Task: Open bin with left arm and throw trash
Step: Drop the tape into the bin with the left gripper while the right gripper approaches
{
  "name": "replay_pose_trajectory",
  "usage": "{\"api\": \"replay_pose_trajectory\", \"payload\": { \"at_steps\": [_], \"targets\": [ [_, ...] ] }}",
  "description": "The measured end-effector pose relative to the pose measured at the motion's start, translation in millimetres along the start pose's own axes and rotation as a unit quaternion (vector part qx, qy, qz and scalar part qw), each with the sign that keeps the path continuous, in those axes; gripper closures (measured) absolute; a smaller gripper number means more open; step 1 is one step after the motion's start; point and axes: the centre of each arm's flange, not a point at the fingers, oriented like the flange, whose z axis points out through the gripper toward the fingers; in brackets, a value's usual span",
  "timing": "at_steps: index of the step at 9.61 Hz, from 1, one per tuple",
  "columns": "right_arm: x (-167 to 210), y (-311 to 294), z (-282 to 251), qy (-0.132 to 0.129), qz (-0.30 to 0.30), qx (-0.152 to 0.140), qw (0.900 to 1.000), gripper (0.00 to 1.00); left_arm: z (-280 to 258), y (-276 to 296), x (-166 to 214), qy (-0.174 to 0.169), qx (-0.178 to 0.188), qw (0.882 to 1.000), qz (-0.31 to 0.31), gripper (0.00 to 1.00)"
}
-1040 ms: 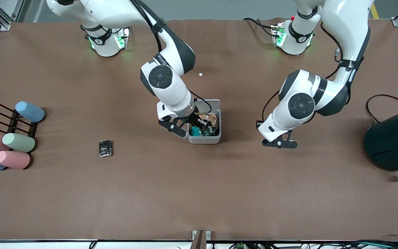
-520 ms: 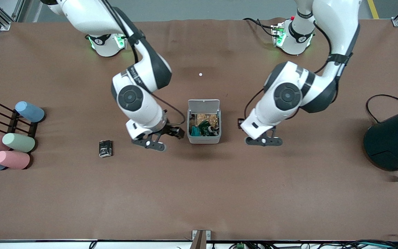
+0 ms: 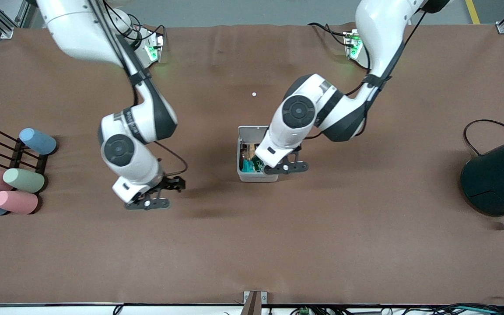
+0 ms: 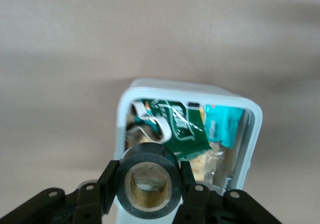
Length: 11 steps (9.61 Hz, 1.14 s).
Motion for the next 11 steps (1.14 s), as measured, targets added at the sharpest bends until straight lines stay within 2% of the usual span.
{"api": "replay_pose_trajectory", "payload": {
  "at_steps": [2, 4, 5, 7, 10, 11],
  "targets": [
    [-11.0, 63.2, 29.6, -0.009, -0.033, -0.002, 0.999, 0.00, 17.4, 6.2, -5.6, -0.010, 0.007, 1.000, -0.002, 0.46],
    [-23.0, 103.0, 45.7, -0.025, -0.034, -0.002, 0.999, 0.00, 28.0, 2.7, -1.4, -0.016, 0.012, 1.000, -0.006, 0.46],
    [-28.2, 106.8, 52.3, -0.026, -0.038, -0.002, 0.999, 0.00, 33.1, 2.2, -0.6, -0.019, 0.013, 1.000, -0.007, 0.46],
    [-42.6, 109.2, 72.5, -0.005, -0.043, -0.001, 0.999, 0.00, 35.2, 1.3, 1.8, -0.019, 0.014, 1.000, -0.008, 0.44],
    [-52.6, 110.4, 84.3, 0.007, -0.045, -0.001, 0.999, 0.03, 14.8, 5.0, 10.6, -0.005, -0.002, 1.000, -0.012, 0.04],
    [-52.8, 112.9, 84.6, 0.007, -0.043, -0.001, 0.999, 0.07, 7.2, 5.9, 13.8, 0.000, -0.008, 1.000, -0.013, 0.00]
  ]
}}
